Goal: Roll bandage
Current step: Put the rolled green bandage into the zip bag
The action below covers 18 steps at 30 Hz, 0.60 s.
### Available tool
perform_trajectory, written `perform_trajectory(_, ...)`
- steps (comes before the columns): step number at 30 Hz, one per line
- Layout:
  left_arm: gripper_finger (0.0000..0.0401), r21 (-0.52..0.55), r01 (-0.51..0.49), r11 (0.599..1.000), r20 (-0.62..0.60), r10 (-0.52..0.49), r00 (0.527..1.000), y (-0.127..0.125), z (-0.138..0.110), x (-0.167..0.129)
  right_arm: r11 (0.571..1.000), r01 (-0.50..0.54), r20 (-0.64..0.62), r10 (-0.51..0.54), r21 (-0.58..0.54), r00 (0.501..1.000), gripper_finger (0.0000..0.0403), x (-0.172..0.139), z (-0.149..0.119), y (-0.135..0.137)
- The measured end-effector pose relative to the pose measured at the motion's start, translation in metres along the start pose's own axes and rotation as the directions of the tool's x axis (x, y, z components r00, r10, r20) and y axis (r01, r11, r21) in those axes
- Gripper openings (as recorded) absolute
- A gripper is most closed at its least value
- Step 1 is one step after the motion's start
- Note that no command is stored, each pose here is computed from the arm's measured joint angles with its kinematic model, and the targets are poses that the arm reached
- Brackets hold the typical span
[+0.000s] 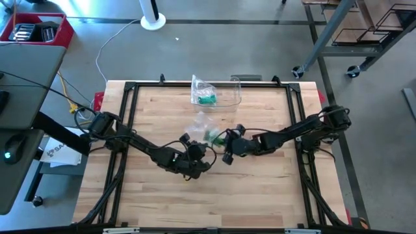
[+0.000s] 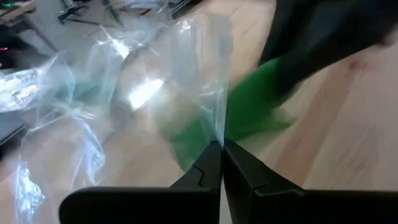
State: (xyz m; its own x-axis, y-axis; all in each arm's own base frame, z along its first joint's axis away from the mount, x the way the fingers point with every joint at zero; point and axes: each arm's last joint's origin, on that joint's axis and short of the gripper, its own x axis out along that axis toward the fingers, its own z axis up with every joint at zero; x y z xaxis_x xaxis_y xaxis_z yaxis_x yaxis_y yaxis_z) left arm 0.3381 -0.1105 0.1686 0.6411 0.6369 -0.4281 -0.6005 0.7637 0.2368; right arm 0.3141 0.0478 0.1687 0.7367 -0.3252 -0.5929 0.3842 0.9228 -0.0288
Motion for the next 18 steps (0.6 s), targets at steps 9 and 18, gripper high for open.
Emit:
perform_trajectory(9, 0.0, 0.002, -0.018, 1.0, -0.003, 0.018, 1.0, 0.004, 0.007, 0.0, 0.999, 0.034, 0.033, -0.034, -0.004, 0.999, 0.0021, -0.001, 0.003, 0.001)
perform_trajectory(18, 0.0, -0.028, 0.024, 0.999, 0.058, -0.023, 0.998, -0.001, 0.016, -0.001, 0.998, -0.056, 0.189, 0.056, -0.003, 0.98, 0.0021, -0.004, 0.019, 0.01)
